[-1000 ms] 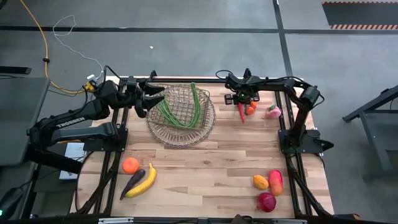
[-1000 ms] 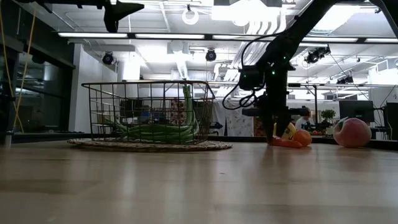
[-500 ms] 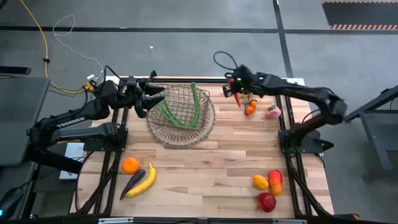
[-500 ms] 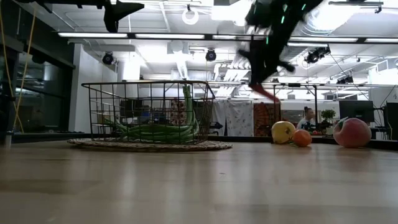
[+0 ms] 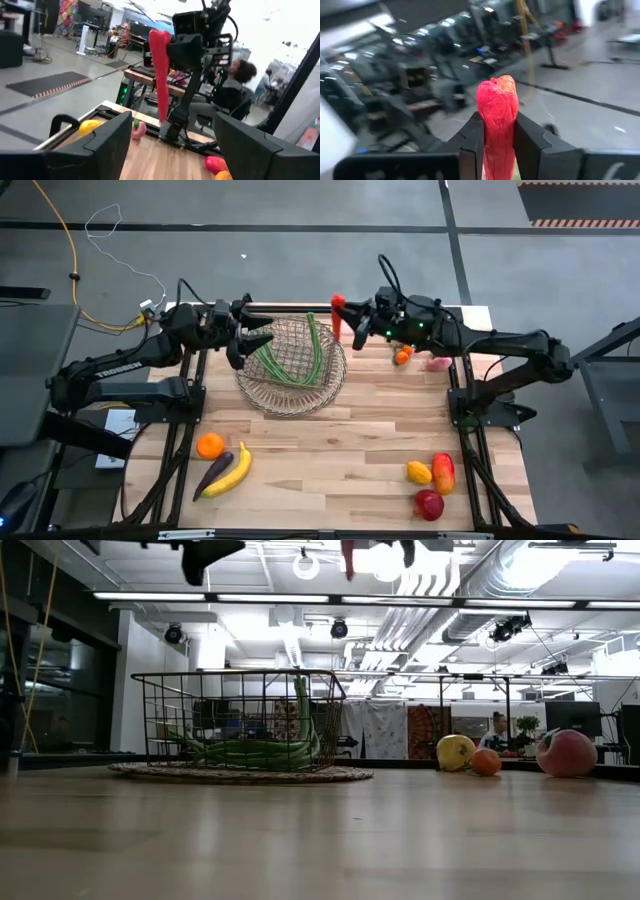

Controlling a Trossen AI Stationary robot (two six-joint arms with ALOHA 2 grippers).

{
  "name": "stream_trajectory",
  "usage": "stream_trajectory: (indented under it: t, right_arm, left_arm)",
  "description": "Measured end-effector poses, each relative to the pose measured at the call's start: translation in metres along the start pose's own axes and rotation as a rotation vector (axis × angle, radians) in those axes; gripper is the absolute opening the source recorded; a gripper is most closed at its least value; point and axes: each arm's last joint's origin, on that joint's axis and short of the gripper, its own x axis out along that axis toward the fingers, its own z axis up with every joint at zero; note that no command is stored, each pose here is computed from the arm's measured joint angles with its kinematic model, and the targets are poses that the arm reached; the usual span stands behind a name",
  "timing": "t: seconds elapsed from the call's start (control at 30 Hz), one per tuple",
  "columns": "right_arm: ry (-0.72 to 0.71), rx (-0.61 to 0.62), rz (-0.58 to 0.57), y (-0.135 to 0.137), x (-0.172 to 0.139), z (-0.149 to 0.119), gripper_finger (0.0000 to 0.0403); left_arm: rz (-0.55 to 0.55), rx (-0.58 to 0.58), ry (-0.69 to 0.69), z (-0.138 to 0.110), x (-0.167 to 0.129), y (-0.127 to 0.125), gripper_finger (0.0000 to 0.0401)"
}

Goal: Build produce basket
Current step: Put the orange carrot into the wire basket

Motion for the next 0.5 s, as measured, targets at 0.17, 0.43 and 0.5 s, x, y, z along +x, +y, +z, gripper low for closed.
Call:
stream_trajectory:
  t: [0.17,0.43,0.5]
  right_arm:
    - [-0.019,0.018,0.098,0.014,0.008,-0.009,0.0064]
    - [-0.051,0.035,0.218,0.031,0.020,-0.023,0.0064]
    - [-0.041,0.032,0.216,0.031,0.024,-0.028,0.0064]
  left_arm:
    - [-0.035,0.065,0.029,0.008,0.022,-0.006,0.0267]
    - [-0.095,0.062,0.121,-0.003,0.061,-0.014,0.0299]
    - [-0.105,0.058,0.139,-0.005,0.070,-0.016,0.0310]
